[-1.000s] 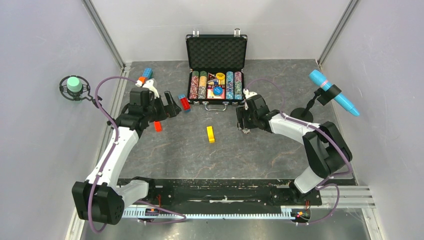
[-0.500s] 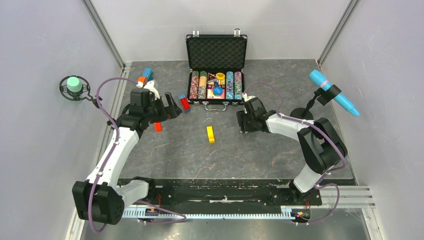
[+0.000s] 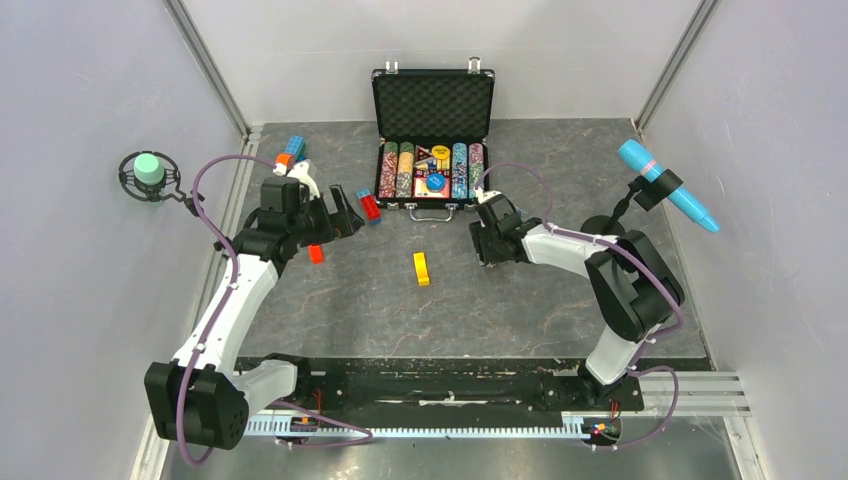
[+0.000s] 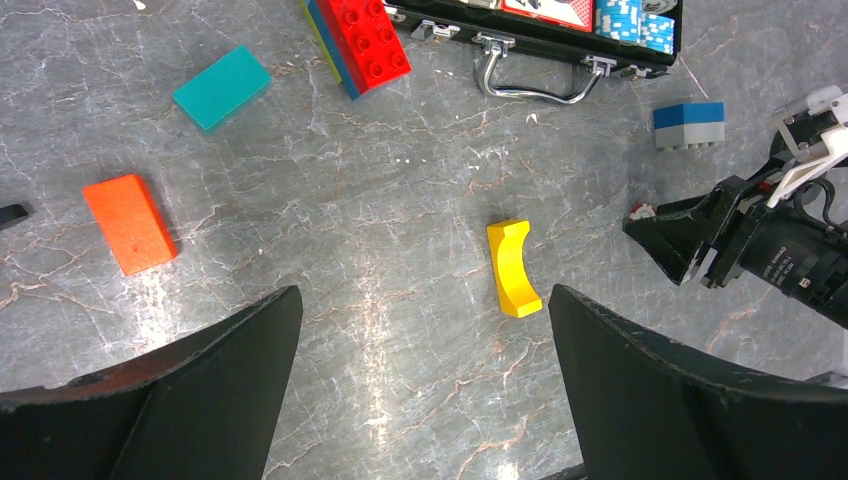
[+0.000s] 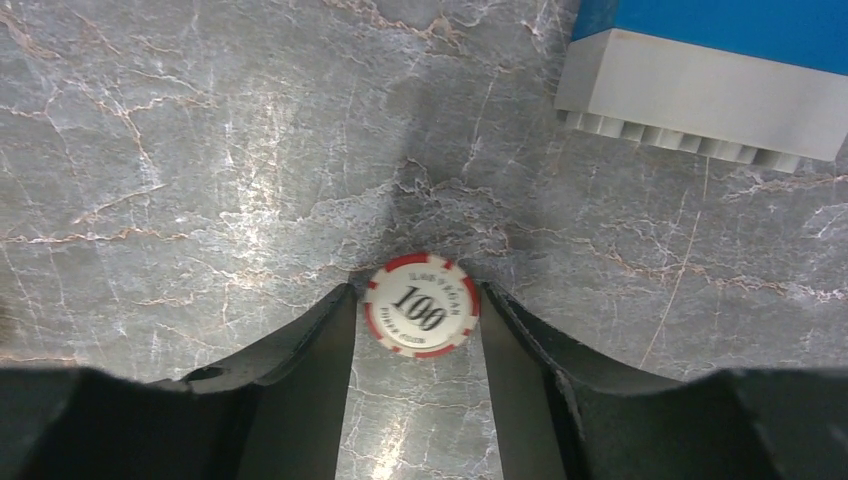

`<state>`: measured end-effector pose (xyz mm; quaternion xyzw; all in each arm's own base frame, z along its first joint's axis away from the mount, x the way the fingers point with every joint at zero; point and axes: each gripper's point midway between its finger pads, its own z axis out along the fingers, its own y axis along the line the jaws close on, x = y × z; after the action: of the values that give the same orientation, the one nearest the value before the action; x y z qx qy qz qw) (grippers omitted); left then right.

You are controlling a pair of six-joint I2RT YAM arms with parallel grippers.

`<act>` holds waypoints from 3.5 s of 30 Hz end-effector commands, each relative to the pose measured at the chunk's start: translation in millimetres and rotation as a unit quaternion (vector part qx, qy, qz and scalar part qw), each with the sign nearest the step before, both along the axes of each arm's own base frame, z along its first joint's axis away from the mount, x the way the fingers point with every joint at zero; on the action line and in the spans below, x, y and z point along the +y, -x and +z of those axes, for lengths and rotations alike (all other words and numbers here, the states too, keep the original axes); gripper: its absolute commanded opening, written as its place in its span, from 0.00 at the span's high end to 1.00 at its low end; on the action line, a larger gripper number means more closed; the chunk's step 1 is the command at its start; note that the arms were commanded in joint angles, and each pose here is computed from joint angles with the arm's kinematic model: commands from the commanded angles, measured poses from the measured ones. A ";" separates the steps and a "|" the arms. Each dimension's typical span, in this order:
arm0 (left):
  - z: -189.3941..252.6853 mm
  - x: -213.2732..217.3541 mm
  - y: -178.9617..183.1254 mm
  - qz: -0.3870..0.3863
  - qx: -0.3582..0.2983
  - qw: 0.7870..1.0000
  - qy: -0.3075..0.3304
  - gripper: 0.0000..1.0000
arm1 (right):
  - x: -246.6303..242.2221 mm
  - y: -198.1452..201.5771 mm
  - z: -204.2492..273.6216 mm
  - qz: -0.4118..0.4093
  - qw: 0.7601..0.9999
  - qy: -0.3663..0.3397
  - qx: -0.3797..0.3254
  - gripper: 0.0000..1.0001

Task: Pack up texas hold em set
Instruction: Pick up the poker chip from the center of the board.

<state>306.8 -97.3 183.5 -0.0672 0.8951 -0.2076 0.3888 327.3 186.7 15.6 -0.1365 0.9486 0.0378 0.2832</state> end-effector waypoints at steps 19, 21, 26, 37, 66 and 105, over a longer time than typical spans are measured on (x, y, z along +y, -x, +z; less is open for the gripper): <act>6.3 -3.7 -5.3 -0.023 -0.024 0.999 0.000 0.00 | -10.5 31.7 -18.3 0.018 0.997 0.032 0.067 0.46; 6.8 -3.5 -5.2 -0.022 -0.025 0.999 0.000 0.00 | -10.7 32.7 -19.7 0.018 0.997 0.034 0.070 0.47; 8.4 -3.7 -5.2 -0.024 -0.027 0.999 0.000 0.00 | -11.8 30.7 -14.3 0.014 0.997 0.035 0.064 0.50; 9.5 -6.1 -4.8 -0.025 -0.027 0.999 0.008 0.00 | -6.5 26.6 -5.0 0.032 0.997 0.029 0.058 0.69; -3.1 -154.8 -9.6 -0.139 0.041 0.943 0.299 0.00 | 50.9 26.5 141.5 0.231 0.960 -0.109 -0.116 0.69; 8.3 -231.3 24.4 -0.264 0.077 0.884 0.378 0.35 | 83.6 45.3 172.6 0.323 0.914 -0.176 -0.169 0.68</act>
<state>283.5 -317.1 170.8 -0.0078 0.7821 -0.5914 0.1959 282.1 266.2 174.4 -0.3788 0.7886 0.2645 0.4058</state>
